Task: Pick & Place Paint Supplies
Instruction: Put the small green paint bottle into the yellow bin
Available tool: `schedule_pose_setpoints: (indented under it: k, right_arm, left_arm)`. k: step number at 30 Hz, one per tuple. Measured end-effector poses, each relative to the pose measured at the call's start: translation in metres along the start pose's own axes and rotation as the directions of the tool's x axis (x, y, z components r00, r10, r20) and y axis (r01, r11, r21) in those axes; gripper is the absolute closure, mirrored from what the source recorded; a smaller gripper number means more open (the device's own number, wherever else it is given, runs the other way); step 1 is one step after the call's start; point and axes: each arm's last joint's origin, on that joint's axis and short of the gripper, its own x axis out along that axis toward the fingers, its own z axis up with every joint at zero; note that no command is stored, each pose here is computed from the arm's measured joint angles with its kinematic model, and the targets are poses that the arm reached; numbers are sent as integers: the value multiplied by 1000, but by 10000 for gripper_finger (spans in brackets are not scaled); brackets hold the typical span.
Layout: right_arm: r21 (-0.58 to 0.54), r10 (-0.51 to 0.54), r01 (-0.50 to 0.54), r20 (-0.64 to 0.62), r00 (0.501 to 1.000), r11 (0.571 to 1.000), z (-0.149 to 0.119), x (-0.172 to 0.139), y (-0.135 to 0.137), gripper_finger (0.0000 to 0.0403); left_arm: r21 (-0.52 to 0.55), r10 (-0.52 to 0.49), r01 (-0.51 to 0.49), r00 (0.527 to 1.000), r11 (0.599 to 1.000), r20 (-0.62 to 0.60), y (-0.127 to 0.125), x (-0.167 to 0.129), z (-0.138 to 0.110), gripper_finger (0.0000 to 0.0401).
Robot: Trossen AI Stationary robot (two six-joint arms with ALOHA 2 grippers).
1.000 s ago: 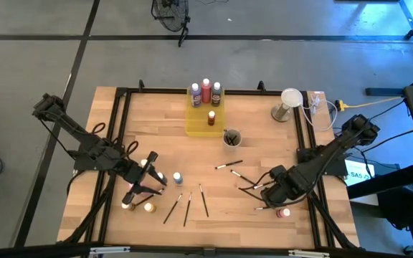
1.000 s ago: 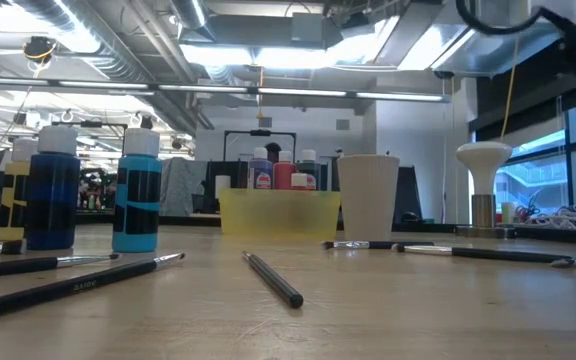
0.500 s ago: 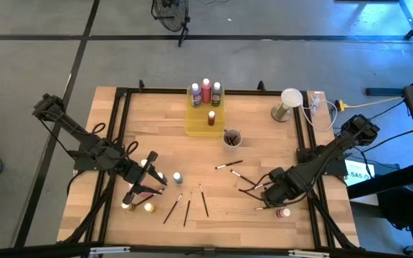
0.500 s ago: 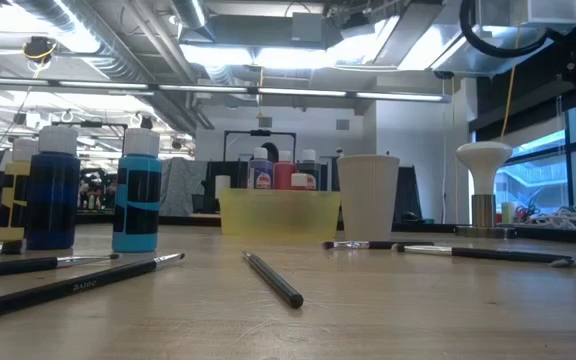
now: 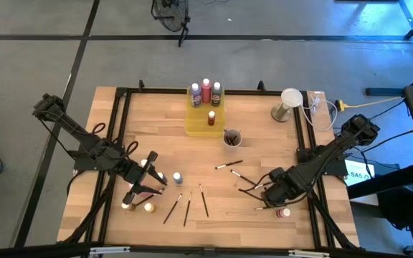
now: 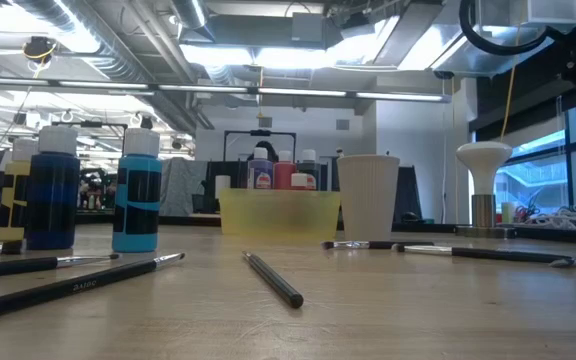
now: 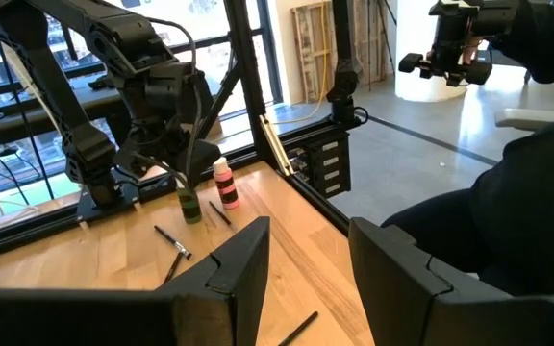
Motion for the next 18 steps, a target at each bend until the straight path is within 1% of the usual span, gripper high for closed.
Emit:
schedule_pose_setpoints:
  k: [5,18]
  right_arm:
    - [0,-2,2,-2,1000,1000,0,0,0,289]
    - [0,-1,1,-1,1000,1000,0,0,0,290]
  left_arm:
    - [0,0,0,1000,1000,0,0,0,0,260]
    - [0,0,0,1000,1000,0,0,0,0,260]
